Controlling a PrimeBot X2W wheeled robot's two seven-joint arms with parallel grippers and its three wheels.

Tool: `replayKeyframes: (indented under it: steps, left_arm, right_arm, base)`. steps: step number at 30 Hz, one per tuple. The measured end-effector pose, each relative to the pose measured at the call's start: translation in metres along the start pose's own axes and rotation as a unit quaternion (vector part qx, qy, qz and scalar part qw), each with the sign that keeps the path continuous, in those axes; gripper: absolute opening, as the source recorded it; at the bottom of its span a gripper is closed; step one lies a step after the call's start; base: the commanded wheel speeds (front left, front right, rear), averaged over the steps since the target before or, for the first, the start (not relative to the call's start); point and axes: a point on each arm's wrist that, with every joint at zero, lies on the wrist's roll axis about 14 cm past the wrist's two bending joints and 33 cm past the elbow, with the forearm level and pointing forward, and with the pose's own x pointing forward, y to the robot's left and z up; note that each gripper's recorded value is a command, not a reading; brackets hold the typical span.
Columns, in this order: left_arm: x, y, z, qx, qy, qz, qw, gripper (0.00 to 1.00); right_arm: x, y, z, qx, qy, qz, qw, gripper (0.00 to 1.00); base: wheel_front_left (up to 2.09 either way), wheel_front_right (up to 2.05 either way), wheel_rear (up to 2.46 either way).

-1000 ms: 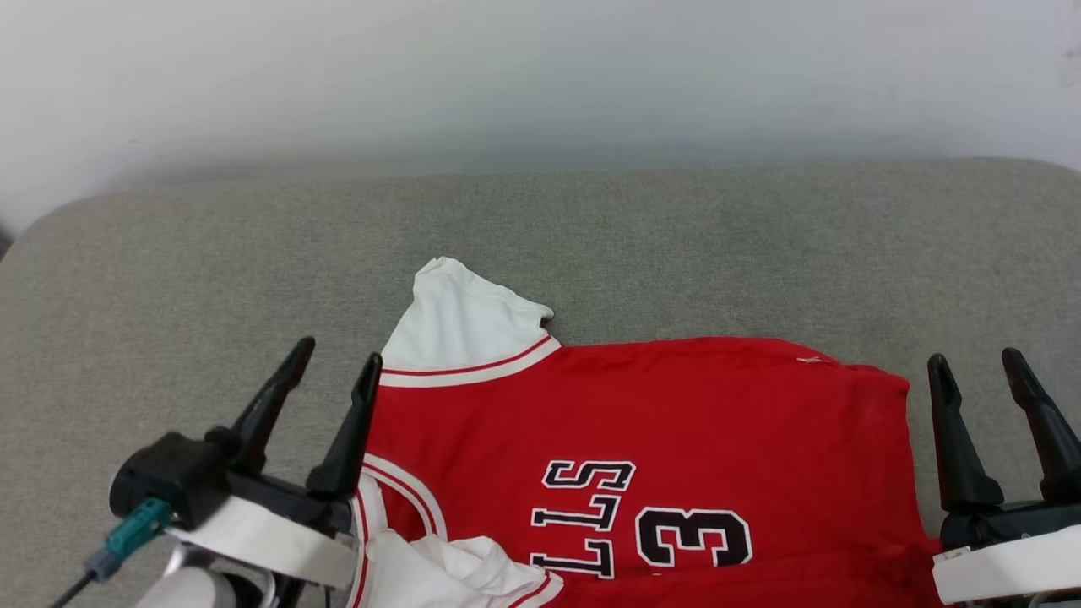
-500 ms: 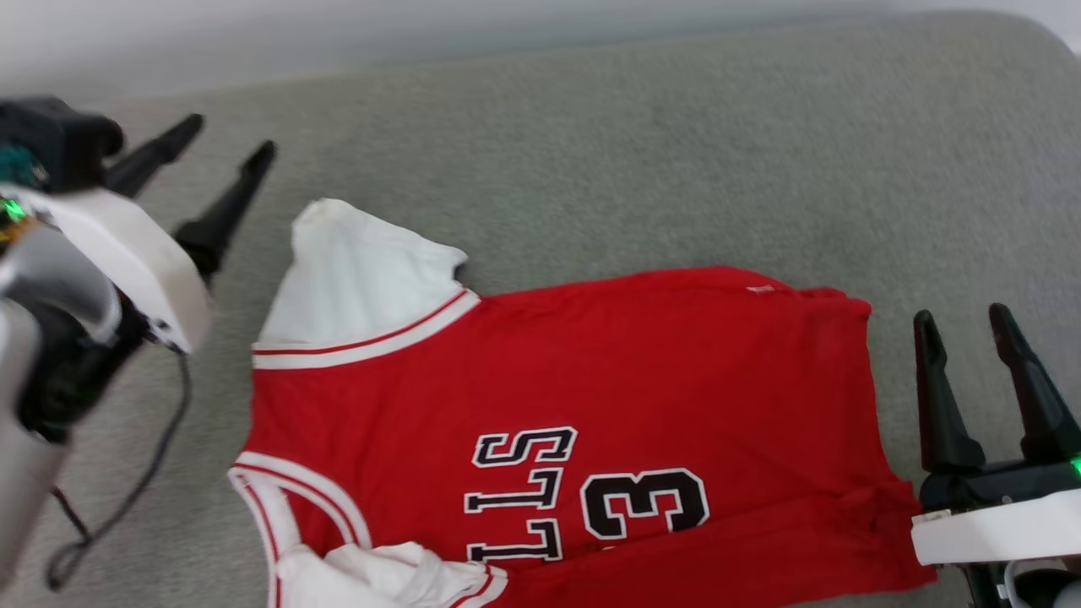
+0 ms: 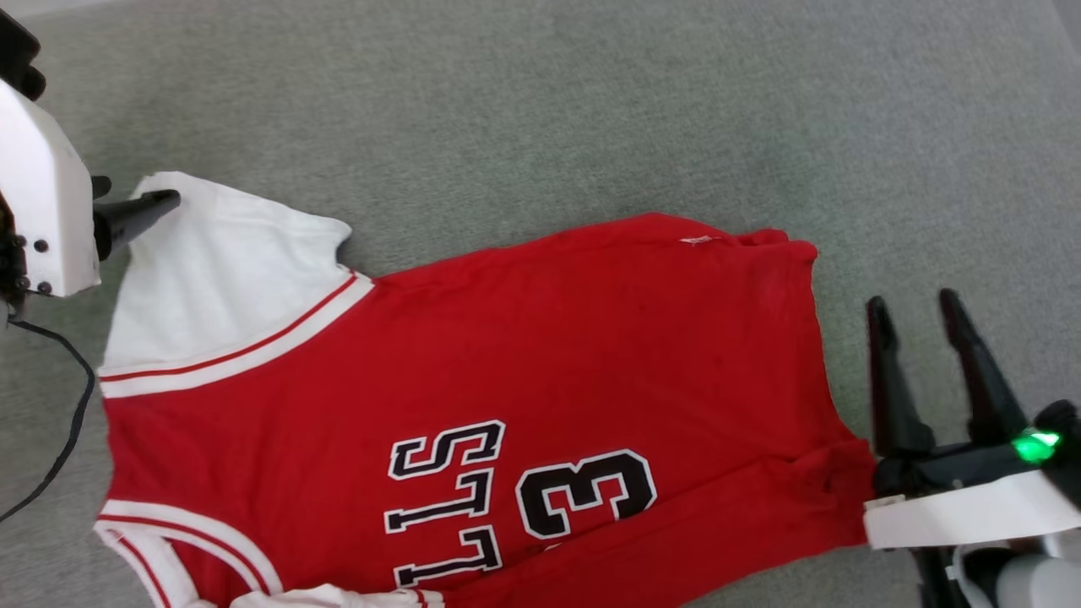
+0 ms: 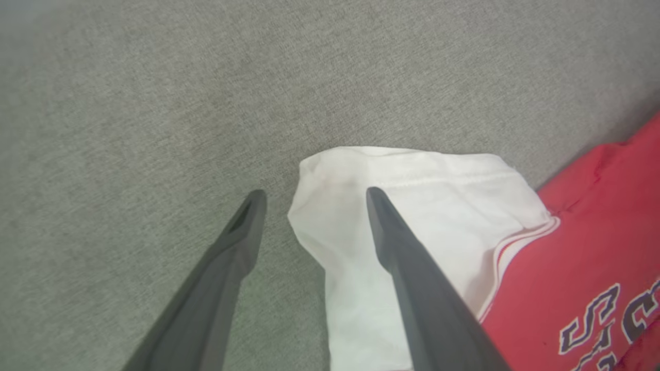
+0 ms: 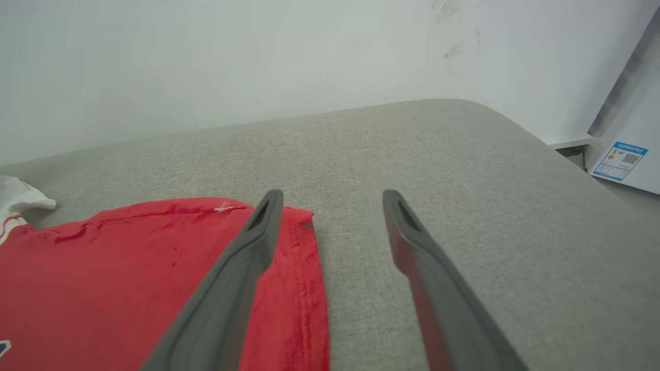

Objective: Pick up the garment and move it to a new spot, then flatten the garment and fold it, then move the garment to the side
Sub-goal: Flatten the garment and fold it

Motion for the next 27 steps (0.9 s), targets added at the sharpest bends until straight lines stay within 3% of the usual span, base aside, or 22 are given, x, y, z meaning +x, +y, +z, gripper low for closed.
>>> replayKeyframes:
  steps: [3, 10, 11, 12, 21, 27]
  left_arm:
    - [0.014, 0.001, -0.006, -0.006, 0.022, -0.001, 1.0, 1.0]
    - [0.036, 0.01, -0.023, 0.0, 0.063, 0.012, 0.998, 1.0]
    - [0.037, 0.01, -0.025, 0.003, 0.068, 0.011, 0.998, 0.44]
    - [0.038, 0.01, -0.025, 0.003, 0.068, 0.011, 0.998, 0.0]
    - [0.022, 0.001, -0.01, 0.018, -0.013, 0.013, 1.0, 0.0]
    - [-0.022, -0.027, 0.015, 0.056, -0.106, 0.004, 0.993, 0.0]
  right_arm:
    - [0.001, 0.009, -0.007, 0.035, 0.005, 0.007, 0.999, 1.0]
    - [0.002, 0.007, -0.016, 0.031, 0.015, 0.006, 0.999, 1.0]
    - [0.002, 0.007, -0.018, 0.03, 0.018, 0.007, 0.999, 1.0]
    - [0.002, 0.007, -0.019, 0.03, 0.02, 0.008, 0.999, 1.0]
    - [0.01, 0.008, -0.012, -0.001, 0.034, 0.039, 0.999, 1.0]
    - [0.015, 0.01, -0.011, -0.042, 0.116, 0.084, 0.989, 1.0]
  base:
    - [0.0, 0.0, 0.0]
    - [0.0, 0.0, 0.0]
    - [0.0, 0.0, 0.0]
    - [0.0, 0.0, 0.0]
    - [0.0, 0.0, 0.0]
    - [0.0, 0.0, 0.0]
